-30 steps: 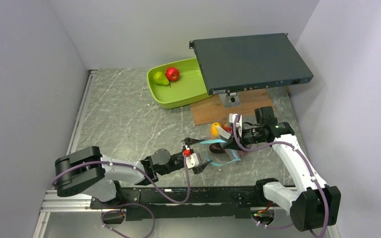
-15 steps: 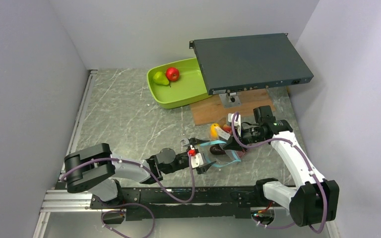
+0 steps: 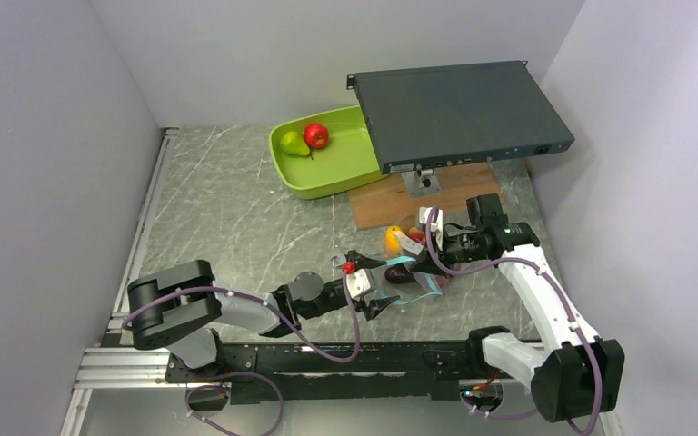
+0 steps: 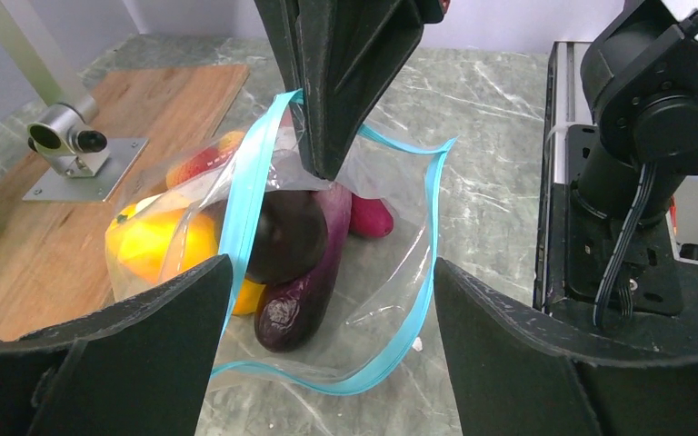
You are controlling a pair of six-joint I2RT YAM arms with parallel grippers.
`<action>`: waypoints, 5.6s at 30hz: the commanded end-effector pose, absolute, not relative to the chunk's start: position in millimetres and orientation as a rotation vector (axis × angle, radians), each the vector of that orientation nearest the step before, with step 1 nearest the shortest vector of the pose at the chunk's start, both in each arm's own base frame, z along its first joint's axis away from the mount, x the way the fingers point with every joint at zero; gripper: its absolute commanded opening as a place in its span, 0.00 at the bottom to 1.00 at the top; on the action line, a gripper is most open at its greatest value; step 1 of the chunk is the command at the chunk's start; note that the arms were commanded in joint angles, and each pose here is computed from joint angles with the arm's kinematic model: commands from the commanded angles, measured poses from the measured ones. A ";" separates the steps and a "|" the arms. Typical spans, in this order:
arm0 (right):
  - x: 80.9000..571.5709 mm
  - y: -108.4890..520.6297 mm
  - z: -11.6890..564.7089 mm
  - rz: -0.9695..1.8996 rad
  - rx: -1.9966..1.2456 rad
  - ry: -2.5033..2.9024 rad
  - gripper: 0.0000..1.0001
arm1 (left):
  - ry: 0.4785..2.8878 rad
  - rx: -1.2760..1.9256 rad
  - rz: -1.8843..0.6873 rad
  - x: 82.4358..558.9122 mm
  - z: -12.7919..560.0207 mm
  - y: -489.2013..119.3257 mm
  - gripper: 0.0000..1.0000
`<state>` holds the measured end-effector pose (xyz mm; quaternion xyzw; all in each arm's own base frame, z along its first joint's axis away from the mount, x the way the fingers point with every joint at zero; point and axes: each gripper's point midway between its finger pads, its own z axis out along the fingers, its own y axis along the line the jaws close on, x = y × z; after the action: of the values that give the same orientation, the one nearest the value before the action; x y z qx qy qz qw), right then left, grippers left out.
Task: Open the zip-top bag and remove the fake food
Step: Pick up the fake fruit from the zipper food storage bag.
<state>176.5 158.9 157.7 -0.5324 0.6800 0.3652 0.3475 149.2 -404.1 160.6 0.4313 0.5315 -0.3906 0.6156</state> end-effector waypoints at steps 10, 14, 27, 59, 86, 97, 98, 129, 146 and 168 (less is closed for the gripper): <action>182.0 163.1 171.6 0.912 -1.380 1.676 0.00 | 1.127 0.908 -0.872 139.6 200.6 -394.4 0.87; 182.0 164.3 169.9 0.922 -1.369 1.679 0.00 | 1.116 0.928 -0.856 135.5 210.3 -389.5 0.86; 182.2 170.6 168.8 0.951 -1.345 1.684 0.00 | 1.135 1.087 -0.845 122.2 184.5 -424.3 0.77; 172.3 175.0 173.4 0.981 -1.385 1.634 0.00 | 1.276 0.902 -0.551 204.5 146.4 -440.0 0.76; 165.2 178.7 175.6 1.012 -1.411 1.603 0.00 | 1.308 0.875 -0.553 236.6 123.9 -452.1 0.86; 165.4 178.5 175.2 1.011 -1.413 1.605 0.00 | 1.358 0.863 -0.553 245.4 108.6 -454.1 0.91; 165.1 178.7 175.3 1.012 -1.413 1.605 0.00 | 1.364 0.860 -0.553 246.4 107.1 -453.8 0.91; 167.0 177.7 174.0 1.000 -1.414 1.615 0.00 | 1.397 0.872 -0.692 240.3 112.1 -441.3 0.23; 172.5 175.3 170.9 0.971 -1.402 1.644 0.00 | 1.462 0.969 -0.926 188.3 135.1 -426.6 0.00; 172.2 173.9 171.1 0.959 -1.407 1.643 0.00 | 1.349 1.244 -1.366 114.2 170.0 -393.4 0.00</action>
<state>173.6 172.2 162.5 -0.5434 0.6564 0.3739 0.3661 134.1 -400.1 144.9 0.4831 0.5692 -0.4814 0.4592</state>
